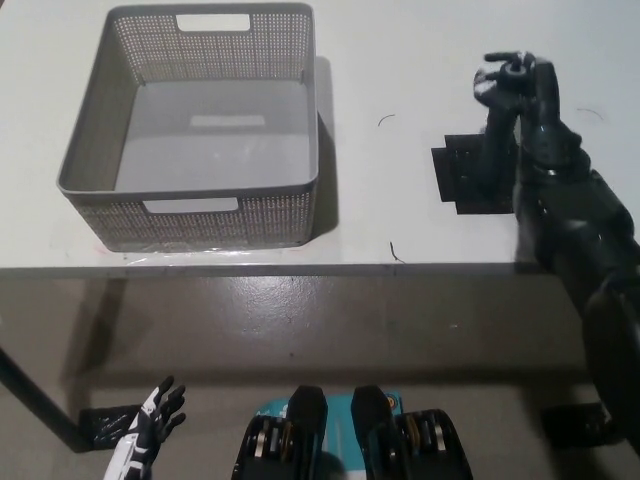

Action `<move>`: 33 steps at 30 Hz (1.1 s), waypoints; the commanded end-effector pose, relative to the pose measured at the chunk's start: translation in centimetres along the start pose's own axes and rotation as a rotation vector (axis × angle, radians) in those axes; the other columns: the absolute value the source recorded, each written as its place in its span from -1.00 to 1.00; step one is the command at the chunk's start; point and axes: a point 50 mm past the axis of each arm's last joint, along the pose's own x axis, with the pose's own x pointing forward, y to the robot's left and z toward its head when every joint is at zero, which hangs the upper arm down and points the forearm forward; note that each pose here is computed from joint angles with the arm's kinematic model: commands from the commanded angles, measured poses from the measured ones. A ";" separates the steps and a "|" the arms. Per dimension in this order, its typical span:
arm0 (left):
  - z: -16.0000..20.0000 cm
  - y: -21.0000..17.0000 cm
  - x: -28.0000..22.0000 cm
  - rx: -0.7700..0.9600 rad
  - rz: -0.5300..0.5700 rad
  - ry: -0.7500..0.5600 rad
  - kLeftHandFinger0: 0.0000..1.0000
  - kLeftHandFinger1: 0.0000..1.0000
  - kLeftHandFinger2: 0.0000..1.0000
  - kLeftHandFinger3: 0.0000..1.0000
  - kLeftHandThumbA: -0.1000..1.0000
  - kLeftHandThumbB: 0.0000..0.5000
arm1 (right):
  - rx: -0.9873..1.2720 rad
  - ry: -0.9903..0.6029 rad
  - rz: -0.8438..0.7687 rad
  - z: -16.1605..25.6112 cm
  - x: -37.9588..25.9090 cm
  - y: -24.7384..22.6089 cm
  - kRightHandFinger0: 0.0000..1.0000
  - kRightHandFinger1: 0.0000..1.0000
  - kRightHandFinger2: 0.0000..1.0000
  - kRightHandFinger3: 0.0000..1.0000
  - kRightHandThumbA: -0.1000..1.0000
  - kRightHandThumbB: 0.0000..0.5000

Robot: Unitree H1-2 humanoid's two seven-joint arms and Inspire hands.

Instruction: Use the right hand to pick up a electric screw driver and put it into a container on the left side

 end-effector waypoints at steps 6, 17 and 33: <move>0.4 0.1 -0.4 0.002 -0.028 -0.048 1.00 1.00 1.00 1.00 1.00 -0.29 | 0.025 -0.097 -0.071 3.3 0.0 1.2 -1.00 -0.76 0.11 0.16 -1.00 -0.44; 0.0 0.2 -1.0 0.011 -0.018 -0.029 1.00 1.00 1.00 1.00 1.00 -0.21 | 0.075 -0.122 -0.084 3.4 -0.4 2.1 -1.00 -0.79 -0.02 -0.07 -1.00 -0.34; -0.3 0.4 -1.2 0.011 -0.016 -0.023 1.00 1.00 1.00 1.00 1.00 -0.26 | 0.184 -0.242 -0.050 7.0 -1.0 4.2 -1.00 -0.75 0.22 0.25 -1.00 -0.51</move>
